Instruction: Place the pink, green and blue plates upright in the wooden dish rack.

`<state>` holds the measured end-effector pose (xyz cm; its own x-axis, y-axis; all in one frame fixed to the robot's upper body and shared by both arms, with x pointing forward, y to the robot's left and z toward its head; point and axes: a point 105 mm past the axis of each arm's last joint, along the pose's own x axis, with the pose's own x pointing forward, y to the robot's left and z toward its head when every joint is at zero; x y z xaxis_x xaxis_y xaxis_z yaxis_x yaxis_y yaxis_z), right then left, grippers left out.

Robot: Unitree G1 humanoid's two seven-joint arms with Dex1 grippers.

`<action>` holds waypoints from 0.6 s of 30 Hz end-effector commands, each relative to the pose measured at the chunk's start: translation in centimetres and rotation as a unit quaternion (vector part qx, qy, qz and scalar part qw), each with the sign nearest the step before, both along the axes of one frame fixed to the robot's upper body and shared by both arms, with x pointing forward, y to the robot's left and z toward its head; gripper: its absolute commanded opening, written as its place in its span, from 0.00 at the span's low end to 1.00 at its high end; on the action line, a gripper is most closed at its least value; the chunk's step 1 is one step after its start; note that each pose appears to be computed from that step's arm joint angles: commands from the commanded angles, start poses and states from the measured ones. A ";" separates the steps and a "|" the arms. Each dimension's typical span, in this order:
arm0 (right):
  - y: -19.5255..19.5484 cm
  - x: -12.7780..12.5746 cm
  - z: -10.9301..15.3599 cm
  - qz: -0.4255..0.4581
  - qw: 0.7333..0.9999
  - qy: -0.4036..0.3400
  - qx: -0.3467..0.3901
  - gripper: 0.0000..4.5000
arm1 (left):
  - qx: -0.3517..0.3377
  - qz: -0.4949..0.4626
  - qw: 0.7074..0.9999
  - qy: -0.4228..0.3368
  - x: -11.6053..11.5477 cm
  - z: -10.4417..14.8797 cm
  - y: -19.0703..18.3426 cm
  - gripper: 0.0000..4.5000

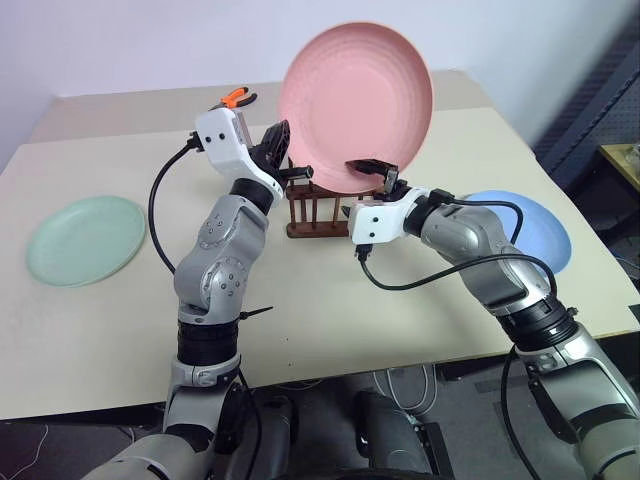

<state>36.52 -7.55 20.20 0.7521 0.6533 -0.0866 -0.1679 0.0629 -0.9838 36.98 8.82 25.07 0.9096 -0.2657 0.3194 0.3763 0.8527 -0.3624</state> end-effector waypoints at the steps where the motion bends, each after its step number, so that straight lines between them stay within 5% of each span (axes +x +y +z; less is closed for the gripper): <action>1: -0.4 -0.1 1.0 -0.006 0.999 -0.043 -0.006 0.47 | -0.008 -0.006 1.000 -0.024 -0.9 1.2 0.1 0.00; 3: -0.5 -0.1 1.0 -0.009 0.999 -0.050 -0.007 0.24 | -0.013 -0.014 1.000 -0.018 -0.9 0.9 0.0 0.00; 5: -0.5 -0.1 1.2 -0.011 0.998 -0.061 -0.011 0.01 | -0.031 -0.027 0.999 -0.006 -1.0 0.5 -0.1 0.21; 10: -0.8 -0.1 2.2 -0.017 0.995 -0.093 -0.009 0.00 | -0.119 -0.007 0.993 0.008 -0.4 1.3 1.8 0.76; 11: -1.0 -0.1 2.6 -0.019 0.995 -0.099 -0.002 0.00 | -0.127 0.007 0.992 0.001 -0.2 1.7 2.7 0.76; 15: -2.2 -0.4 4.5 -0.025 0.992 -0.091 0.084 0.00 | -0.010 0.076 0.996 -0.042 0.3 2.2 5.5 0.76; 18: -3.4 -2.0 7.1 0.021 0.957 0.017 0.290 0.00 | 0.219 0.046 0.970 -0.098 -0.6 -0.1 4.6 0.76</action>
